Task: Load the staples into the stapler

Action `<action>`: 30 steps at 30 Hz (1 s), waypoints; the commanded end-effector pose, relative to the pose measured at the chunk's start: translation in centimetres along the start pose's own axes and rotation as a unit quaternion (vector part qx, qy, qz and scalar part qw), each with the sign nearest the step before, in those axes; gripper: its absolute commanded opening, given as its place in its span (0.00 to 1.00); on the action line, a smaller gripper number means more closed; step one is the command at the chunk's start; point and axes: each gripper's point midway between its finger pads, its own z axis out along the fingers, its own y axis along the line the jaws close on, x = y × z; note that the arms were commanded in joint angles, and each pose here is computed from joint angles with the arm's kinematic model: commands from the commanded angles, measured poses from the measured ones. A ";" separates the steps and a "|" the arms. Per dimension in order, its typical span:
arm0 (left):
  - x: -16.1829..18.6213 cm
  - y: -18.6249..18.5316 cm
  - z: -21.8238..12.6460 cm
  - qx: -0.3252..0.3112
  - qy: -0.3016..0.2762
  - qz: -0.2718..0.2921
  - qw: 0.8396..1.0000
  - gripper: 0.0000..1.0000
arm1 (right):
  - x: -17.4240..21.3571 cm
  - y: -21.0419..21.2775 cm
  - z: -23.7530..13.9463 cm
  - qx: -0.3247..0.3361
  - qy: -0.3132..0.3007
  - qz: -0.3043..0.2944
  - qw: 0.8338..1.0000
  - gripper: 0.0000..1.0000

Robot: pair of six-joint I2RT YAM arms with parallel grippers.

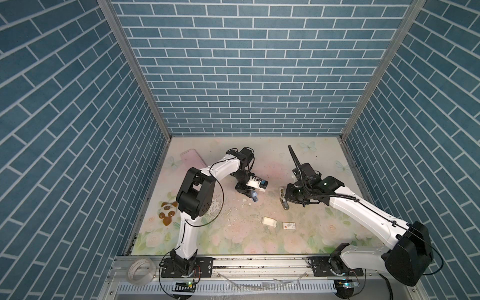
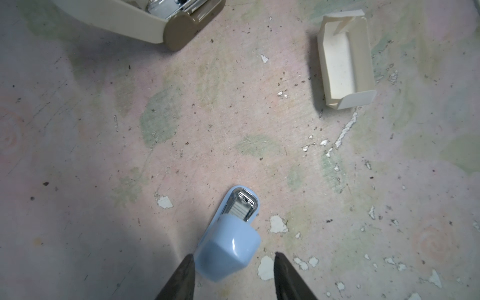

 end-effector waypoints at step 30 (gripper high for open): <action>-0.5 -0.7 0.6 -0.011 0.000 -0.025 1.000 0.25 | 0.3 -1.2 1.0 0.014 -0.003 0.015 1.000 0.11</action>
